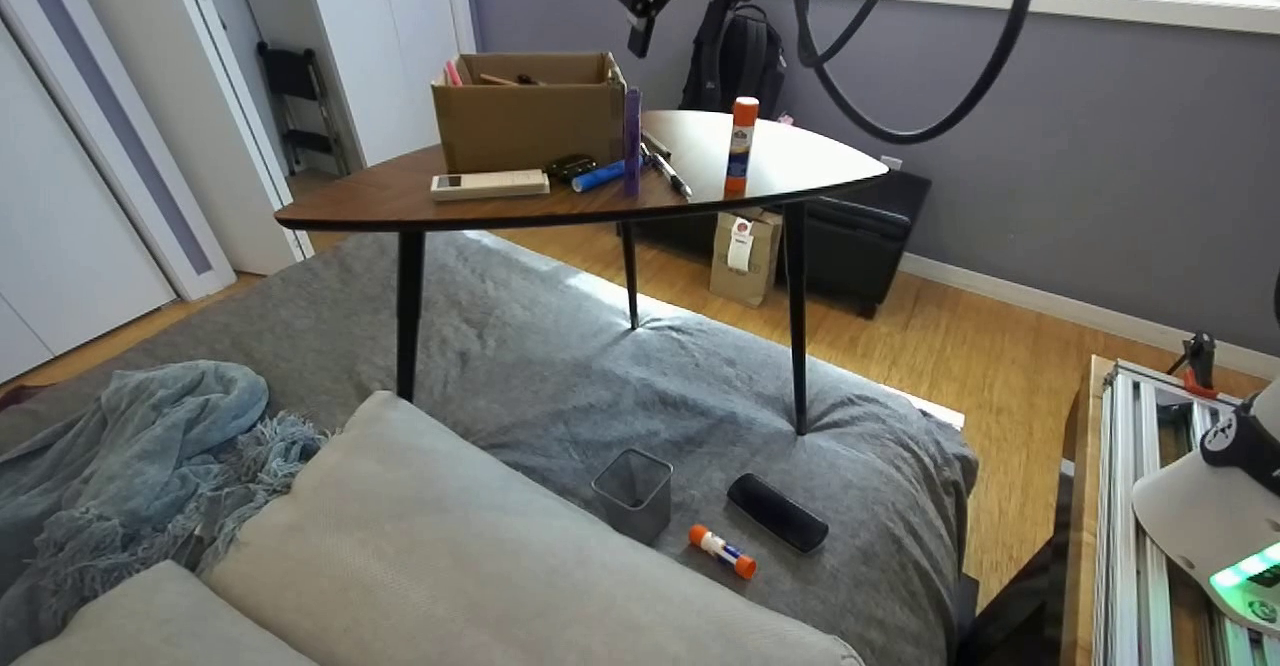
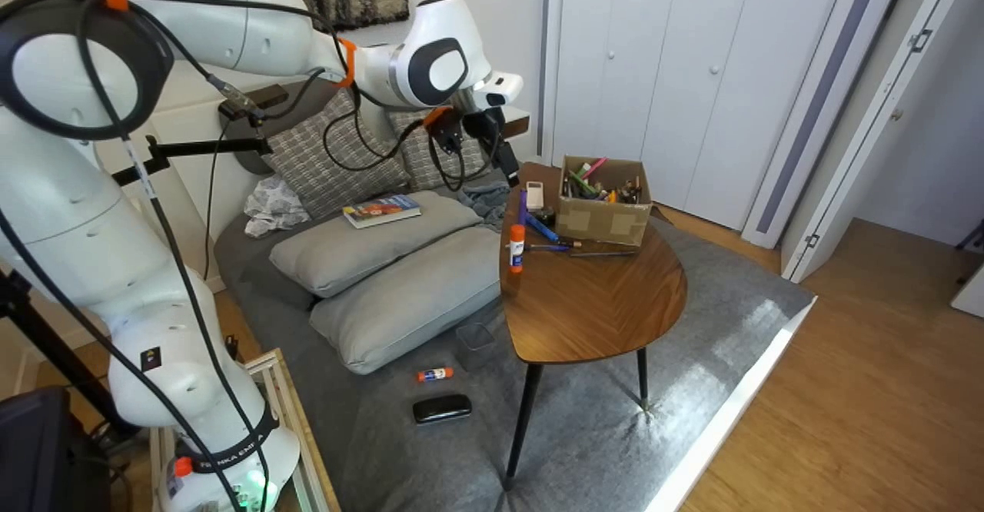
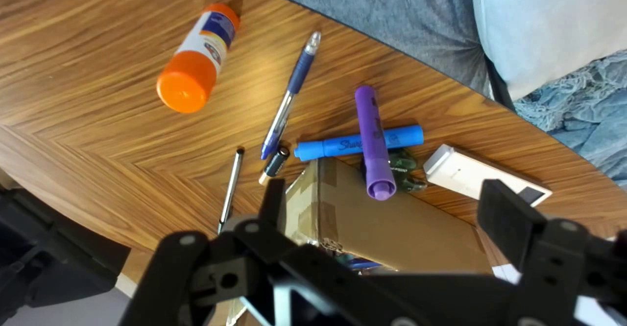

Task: Pick up the purple marker and drop it in the cardboard box

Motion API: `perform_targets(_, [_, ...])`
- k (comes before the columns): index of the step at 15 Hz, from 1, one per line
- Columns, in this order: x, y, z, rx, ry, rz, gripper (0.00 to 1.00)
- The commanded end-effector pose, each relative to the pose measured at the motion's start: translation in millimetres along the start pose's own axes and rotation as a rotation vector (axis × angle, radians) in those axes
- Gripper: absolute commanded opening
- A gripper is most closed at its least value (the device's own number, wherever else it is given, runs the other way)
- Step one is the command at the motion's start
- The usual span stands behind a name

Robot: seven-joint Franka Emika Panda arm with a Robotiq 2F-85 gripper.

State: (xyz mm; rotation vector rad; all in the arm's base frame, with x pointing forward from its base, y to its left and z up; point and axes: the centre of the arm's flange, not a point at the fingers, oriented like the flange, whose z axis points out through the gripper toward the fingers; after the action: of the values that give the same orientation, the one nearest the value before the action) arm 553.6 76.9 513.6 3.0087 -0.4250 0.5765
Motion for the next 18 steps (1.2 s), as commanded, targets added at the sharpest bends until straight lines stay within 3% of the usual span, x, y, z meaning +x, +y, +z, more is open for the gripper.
perform_targets(1, [20.0, -10.2, 14.1, 0.03, 0.05, 0.018, 1.0])
perform_targets(7, [31.7, -19.4, 45.9, 0.058, 0.059, 0.017, 1.0])
perform_targets(12, [31.8, -28.0, 65.9, 0.053, 0.006, 0.006, 0.98])
perform_targets(15, [31.3, -26.1, 74.9, 0.033, -0.015, 0.009, 0.77])
perform_targets(17, [30.8, -23.2, 80.2, 0.021, -0.029, 0.012, 0.53])
perform_targets(18, [29.8, -21.8, 82.6, 0.016, -0.041, 0.015, 0.47])
